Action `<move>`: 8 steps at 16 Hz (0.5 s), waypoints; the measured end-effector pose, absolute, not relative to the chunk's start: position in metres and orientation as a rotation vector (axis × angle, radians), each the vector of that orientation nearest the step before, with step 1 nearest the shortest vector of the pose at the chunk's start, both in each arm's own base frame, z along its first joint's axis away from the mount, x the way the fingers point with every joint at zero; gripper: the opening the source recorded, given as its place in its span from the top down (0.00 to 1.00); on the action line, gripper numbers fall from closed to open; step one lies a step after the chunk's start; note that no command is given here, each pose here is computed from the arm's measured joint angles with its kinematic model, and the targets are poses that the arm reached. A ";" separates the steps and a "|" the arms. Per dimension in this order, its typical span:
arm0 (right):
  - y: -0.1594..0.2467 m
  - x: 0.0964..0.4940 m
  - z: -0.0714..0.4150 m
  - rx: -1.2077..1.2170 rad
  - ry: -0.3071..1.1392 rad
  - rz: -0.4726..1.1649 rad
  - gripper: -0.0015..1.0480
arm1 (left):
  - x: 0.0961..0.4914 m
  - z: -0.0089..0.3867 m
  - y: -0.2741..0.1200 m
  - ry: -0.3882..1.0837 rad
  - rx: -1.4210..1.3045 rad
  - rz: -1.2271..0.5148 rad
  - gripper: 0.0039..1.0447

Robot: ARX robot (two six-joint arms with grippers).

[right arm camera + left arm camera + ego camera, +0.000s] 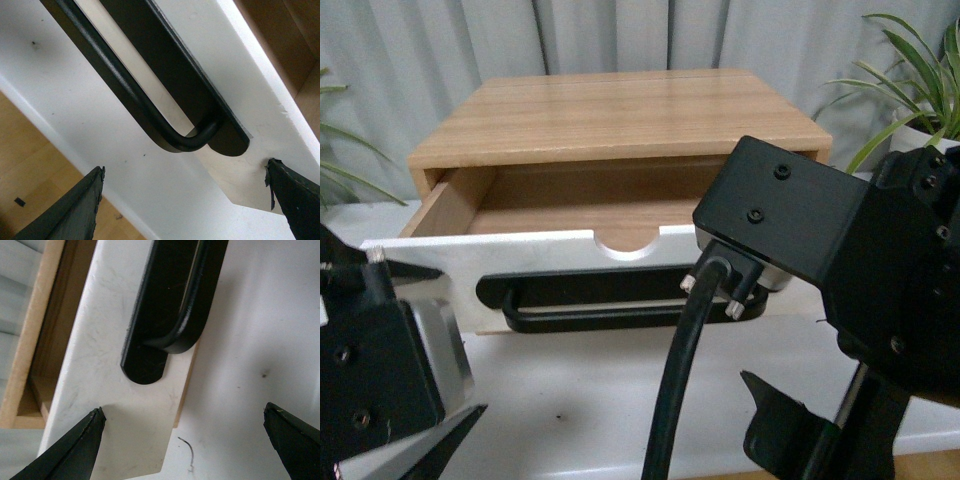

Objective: Close drawer sideways

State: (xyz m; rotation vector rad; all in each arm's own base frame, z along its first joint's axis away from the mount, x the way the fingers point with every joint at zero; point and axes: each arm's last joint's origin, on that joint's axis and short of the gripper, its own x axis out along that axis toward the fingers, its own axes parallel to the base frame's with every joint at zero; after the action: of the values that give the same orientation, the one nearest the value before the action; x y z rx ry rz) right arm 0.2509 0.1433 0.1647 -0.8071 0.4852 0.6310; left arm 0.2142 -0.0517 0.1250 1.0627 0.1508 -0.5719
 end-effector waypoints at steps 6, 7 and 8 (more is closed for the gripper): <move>0.154 0.306 0.161 -0.827 0.448 0.599 0.06 | 0.265 0.124 -0.045 0.174 1.090 -0.527 0.06; 0.156 0.315 0.160 -0.831 0.437 0.586 0.06 | 0.274 0.124 -0.046 0.176 1.092 -0.525 0.06; 0.158 0.326 0.157 -0.836 0.433 0.573 0.06 | 0.285 0.124 -0.046 0.178 1.096 -0.513 0.06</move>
State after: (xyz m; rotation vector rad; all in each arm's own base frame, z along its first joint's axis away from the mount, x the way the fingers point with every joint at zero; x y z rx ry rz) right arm 0.3261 0.1576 0.1574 -0.8356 0.4329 0.5734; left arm 0.2847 -0.0455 0.1238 1.0965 0.1783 -0.5129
